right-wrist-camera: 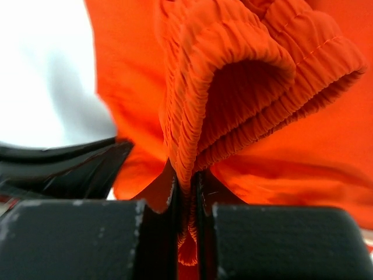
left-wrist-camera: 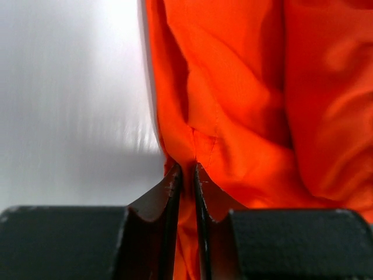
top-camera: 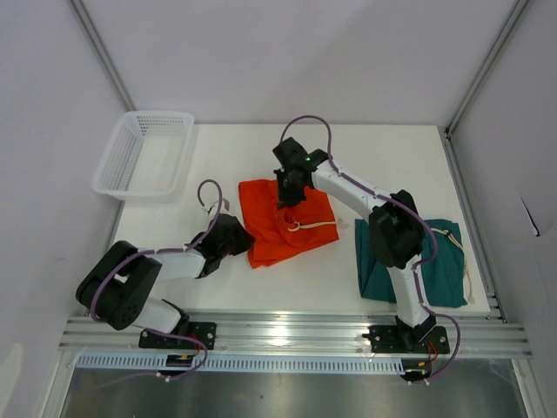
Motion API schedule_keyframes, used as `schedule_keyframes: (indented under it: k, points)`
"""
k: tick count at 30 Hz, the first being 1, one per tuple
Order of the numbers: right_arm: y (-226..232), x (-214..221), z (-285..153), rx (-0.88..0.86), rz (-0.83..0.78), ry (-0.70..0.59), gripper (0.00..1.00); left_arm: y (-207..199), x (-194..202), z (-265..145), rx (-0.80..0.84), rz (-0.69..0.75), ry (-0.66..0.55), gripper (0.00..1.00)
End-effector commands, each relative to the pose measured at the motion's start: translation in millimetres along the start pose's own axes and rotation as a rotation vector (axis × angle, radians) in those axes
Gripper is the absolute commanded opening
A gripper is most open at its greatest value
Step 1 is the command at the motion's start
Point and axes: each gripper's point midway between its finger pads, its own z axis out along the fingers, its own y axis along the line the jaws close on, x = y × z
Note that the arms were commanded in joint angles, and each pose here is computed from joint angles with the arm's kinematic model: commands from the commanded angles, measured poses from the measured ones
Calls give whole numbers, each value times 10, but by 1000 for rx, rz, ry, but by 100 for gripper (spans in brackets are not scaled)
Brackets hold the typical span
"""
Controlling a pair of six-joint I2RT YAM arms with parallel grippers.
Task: Fold and stack the shorts
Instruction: Fold the shorts
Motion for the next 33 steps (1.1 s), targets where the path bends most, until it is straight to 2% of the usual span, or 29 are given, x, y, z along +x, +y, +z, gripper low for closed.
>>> schedule_keyframes:
  k: [1, 8, 10, 11, 14, 16, 17, 18, 19, 20, 22, 26, 28, 29, 33]
  points:
    - [37, 65, 225, 46, -24, -13, 0, 480, 374, -181, -166, 46, 127, 19]
    - [106, 257, 552, 156, -157, 6, 2, 536, 399, -326, -188, 39, 143, 20]
    - [82, 279, 609, 201, -187, 1, 10, 539, 362, -352, -196, 42, 132, 20]
    - [110, 278, 602, 204, -196, -6, 21, 505, 289, -366, -191, 44, 110, 21]
    - [263, 240, 525, 142, -211, -48, 33, 496, 180, -421, -198, 36, 97, 22]
    - [426, 139, 303, 65, -209, -103, 36, 493, 121, -447, -197, 27, 93, 23]
    - [528, 55, 247, 18, -209, -147, 46, 525, 88, -460, -200, 13, 92, 23]
    - [510, 110, 238, -2, -212, -142, 51, 518, 47, -488, -194, 6, 82, 23]
    - [647, 88, 79, -82, -213, -158, 62, 532, -9, -499, -195, -6, 70, 23]
    - [777, 23, 16, -162, -218, -192, 64, 534, -30, -513, -191, -13, 67, 24]
    - [759, 108, 6, -236, -207, -179, 67, 544, -81, -546, -187, -24, 54, 25]
    - [993, 65, -323, -439, -244, -263, 75, 584, -210, -561, -187, -51, 35, 26]
    - [995, 178, -367, -526, -258, -249, 77, 588, -234, -551, -184, -58, 36, 26]
    - [1140, 161, -540, -640, -266, -264, 77, 546, -287, -541, -175, -60, 27, 26]
    - [941, 75, -555, -704, -165, -255, 77, 449, -394, -514, -162, -60, 19, 25]
